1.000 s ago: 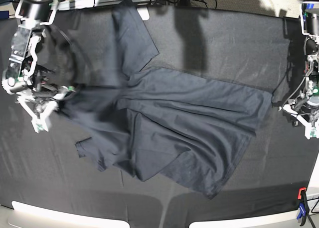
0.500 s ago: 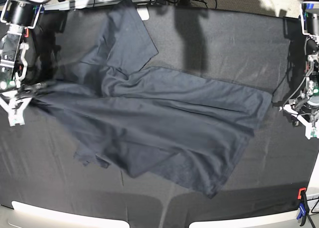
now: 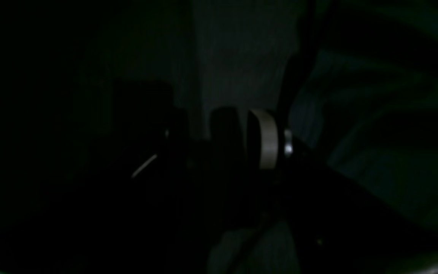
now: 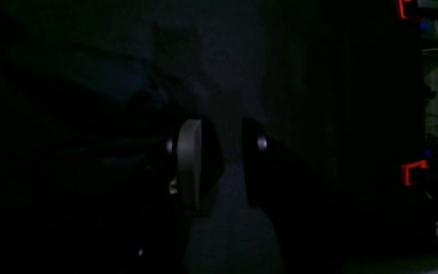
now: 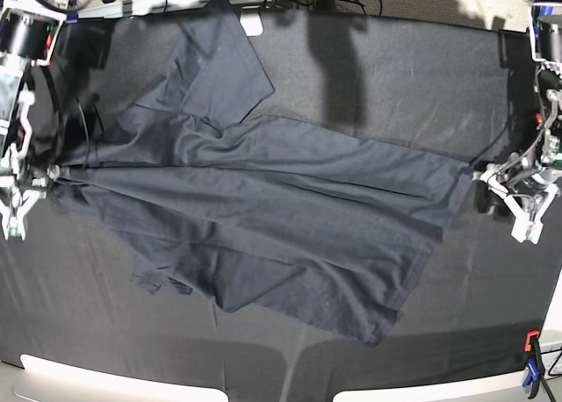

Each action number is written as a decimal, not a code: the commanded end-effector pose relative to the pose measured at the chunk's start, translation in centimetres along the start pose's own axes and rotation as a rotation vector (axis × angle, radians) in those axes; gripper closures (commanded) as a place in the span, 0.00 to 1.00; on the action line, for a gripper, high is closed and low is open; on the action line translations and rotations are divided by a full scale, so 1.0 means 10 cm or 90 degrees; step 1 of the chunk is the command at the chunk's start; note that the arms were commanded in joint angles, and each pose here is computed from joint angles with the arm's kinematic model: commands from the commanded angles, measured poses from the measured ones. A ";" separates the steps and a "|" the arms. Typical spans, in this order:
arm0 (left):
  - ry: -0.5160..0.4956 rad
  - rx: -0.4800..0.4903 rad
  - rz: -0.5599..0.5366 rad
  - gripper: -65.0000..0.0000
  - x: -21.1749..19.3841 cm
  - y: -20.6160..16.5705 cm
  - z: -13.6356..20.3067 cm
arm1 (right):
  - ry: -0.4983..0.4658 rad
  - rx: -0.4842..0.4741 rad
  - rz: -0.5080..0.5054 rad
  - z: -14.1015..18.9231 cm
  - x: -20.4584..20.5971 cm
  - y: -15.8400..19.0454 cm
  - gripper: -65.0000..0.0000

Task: Layout the t-shirt on the table in an organized manner, then fold the t-shirt properly
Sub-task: 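Pull the grasped shirt edge outward with the right gripper, then reach the left gripper to the shirt corner and grasp it, then pull the shirt corner with the left gripper to spread the body, then release the shirt and lift both grippers away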

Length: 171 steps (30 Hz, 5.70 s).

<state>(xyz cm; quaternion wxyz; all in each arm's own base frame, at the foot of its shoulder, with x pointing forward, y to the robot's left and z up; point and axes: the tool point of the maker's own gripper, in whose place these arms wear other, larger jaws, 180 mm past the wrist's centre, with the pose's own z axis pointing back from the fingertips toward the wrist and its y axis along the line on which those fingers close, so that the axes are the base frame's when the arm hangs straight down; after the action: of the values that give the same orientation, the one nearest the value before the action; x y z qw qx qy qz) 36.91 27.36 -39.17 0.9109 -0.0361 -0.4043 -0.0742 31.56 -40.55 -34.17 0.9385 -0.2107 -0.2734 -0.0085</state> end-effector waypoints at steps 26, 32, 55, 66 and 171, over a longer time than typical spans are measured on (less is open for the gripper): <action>0.176 -0.070 0.046 1.00 -0.59 -0.54 -0.05 | -0.156 0.090 -0.095 0.24 0.86 0.05 0.72; 0.115 0.032 0.065 1.00 -0.73 -0.26 0.24 | -0.193 0.143 -0.098 0.37 1.13 0.14 0.72; 0.177 0.196 0.039 1.00 -1.47 0.15 1.35 | -0.219 0.210 -0.094 0.43 1.23 0.37 0.72; 0.013 0.211 -0.047 0.77 -0.65 0.02 1.51 | -0.219 0.211 -0.095 0.43 1.23 0.37 0.72; -0.355 0.221 -0.053 0.62 1.59 -0.01 -0.09 | -0.202 0.454 -0.054 0.77 0.82 1.56 0.59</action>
<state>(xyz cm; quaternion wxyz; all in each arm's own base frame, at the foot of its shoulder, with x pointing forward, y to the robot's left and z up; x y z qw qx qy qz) 46.93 24.56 -31.15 0.7816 0.1006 -0.6149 -0.0313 35.97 -21.94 -31.61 0.9060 0.1484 -0.3891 0.0758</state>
